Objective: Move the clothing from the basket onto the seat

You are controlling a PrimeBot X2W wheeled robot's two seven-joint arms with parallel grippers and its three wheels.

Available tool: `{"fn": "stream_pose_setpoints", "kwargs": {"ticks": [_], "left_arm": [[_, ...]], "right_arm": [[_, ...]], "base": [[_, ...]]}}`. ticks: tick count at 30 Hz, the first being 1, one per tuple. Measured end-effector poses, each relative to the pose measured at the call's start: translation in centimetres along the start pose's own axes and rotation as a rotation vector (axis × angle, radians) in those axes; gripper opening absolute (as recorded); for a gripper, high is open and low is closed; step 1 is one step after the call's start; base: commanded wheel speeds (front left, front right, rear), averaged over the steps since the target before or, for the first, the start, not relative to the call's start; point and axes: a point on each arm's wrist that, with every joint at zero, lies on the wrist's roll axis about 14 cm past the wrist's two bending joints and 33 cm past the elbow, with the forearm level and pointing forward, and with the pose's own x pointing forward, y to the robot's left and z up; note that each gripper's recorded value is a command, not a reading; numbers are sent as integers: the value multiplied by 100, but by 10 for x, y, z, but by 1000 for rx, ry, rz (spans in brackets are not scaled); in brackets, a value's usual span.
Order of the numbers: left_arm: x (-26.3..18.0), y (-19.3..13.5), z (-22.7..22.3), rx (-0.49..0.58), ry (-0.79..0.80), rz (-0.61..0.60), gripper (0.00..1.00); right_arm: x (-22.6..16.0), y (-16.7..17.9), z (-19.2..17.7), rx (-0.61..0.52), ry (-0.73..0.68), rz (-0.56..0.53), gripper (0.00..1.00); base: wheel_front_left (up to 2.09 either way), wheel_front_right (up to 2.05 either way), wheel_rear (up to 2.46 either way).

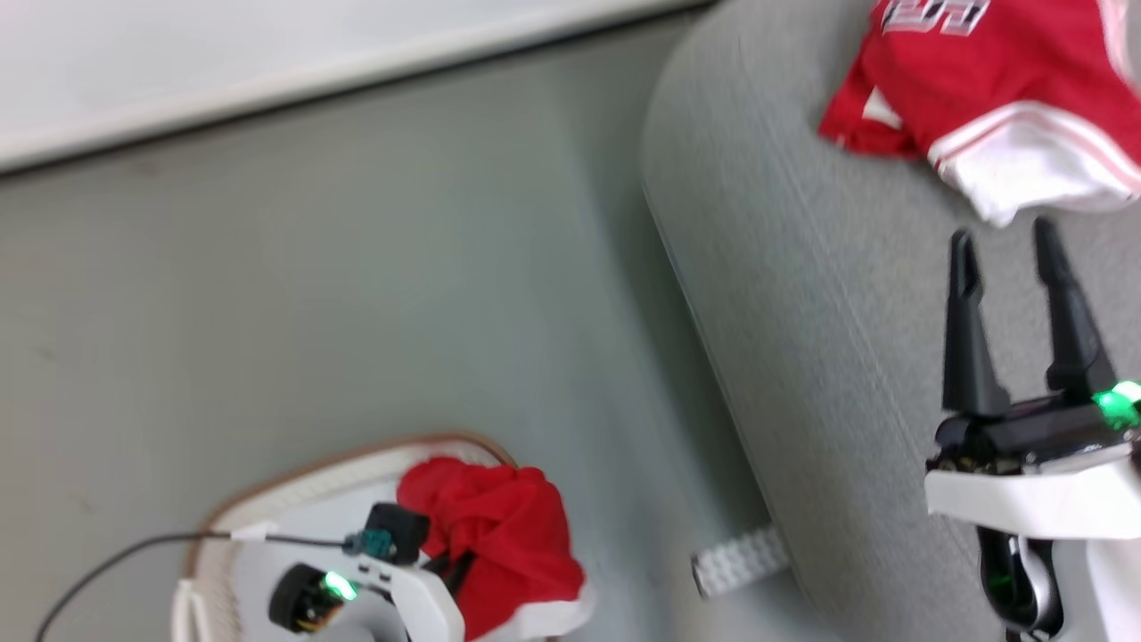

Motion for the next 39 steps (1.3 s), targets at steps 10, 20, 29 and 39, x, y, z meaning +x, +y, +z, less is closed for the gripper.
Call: {"fn": "stream_pose_setpoints", "kwargs": {"ticks": [10, 20, 29, 39], "left_arm": [[-67, -16, 79, -60, -318, 89, 0], [-154, -22, 155, 23, -660, 195, 0], [-231, -30, 217, 114, -905, 266, 0], [-274, -43, 252, 148, -1016, 276, 0]], "right_arm": [[-28, 29, 42, 52, -75, 87, 100], [-49, 71, 52, 113, -82, 200, 100], [-59, 110, 52, 143, -62, 309, 100], [-64, 124, 39, 157, -21, 344, 100]], "base": [[0, 0, 0], [0, 0, 0], [0, 0, 0], [0, 0, 0]]}}
